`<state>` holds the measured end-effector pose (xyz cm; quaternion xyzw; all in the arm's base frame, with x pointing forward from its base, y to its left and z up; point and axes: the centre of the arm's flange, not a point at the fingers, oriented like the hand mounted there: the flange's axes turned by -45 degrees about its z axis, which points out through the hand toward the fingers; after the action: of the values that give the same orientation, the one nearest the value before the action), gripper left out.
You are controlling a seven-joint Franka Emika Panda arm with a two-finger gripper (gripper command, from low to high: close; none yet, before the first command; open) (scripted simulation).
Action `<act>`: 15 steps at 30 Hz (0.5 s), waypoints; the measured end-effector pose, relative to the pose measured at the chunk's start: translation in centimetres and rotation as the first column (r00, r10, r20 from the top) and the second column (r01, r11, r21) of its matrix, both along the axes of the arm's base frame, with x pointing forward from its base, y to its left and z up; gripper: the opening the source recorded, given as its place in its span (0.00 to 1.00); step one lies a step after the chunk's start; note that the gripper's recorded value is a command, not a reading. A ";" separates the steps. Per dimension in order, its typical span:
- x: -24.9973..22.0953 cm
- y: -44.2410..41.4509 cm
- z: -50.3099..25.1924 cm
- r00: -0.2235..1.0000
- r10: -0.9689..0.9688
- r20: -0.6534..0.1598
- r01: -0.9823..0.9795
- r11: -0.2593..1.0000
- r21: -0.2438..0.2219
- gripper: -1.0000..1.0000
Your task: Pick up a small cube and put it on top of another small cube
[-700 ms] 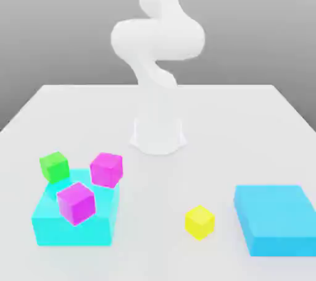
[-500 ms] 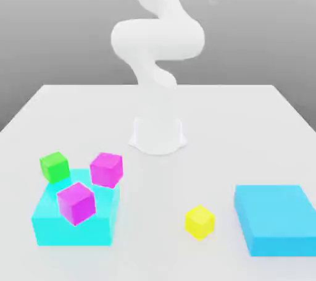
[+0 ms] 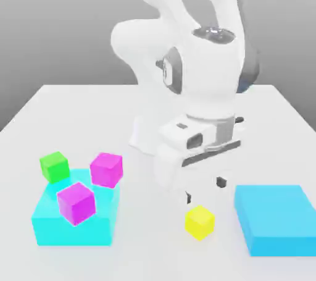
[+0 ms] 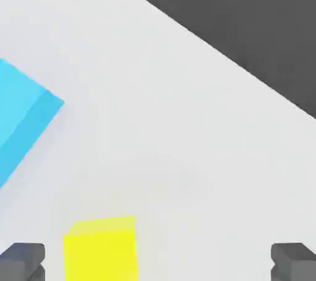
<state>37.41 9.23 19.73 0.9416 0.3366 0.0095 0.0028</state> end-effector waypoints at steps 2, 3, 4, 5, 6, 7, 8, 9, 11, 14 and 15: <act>-0.4 0.0 -2.2 1.000 0.009 -0.015 -0.009 1.000 0.001 0.50; -0.4 0.0 -3.2 1.000 0.010 -0.017 -0.010 1.000 0.002 0.50; -0.5 0.0 -4.2 1.000 0.011 -0.018 -0.011 1.000 0.002 0.50; -0.5 0.0 -5.2 1.000 0.011 -0.019 -0.011 1.000 0.002 0.50; -0.6 0.0 -6.1 1.000 0.012 -0.019 -0.012 1.000 0.001 0.50; -0.7 0.0 -6.9 1.000 0.013 -0.020 -0.013 1.000 0.001 0.00; -0.7 0.0 -6.9 1.000 0.013 -0.020 -0.013 1.000 0.001 0.00; -0.7 0.0 -6.9 1.000 0.013 -0.020 -0.013 1.000 0.000 0.00; -0.7 0.0 -6.9 1.000 0.013 -0.020 -0.013 1.000 0.000 0.00; -0.7 0.0 -7.0 1.000 0.013 -0.020 -0.013 1.000 0.000 0.00; -0.6 0.0 -6.3 1.000 0.012 -0.020 -0.012 1.000 0.000 0.00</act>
<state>36.79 9.23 13.41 0.9395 0.3424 0.0000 -0.0008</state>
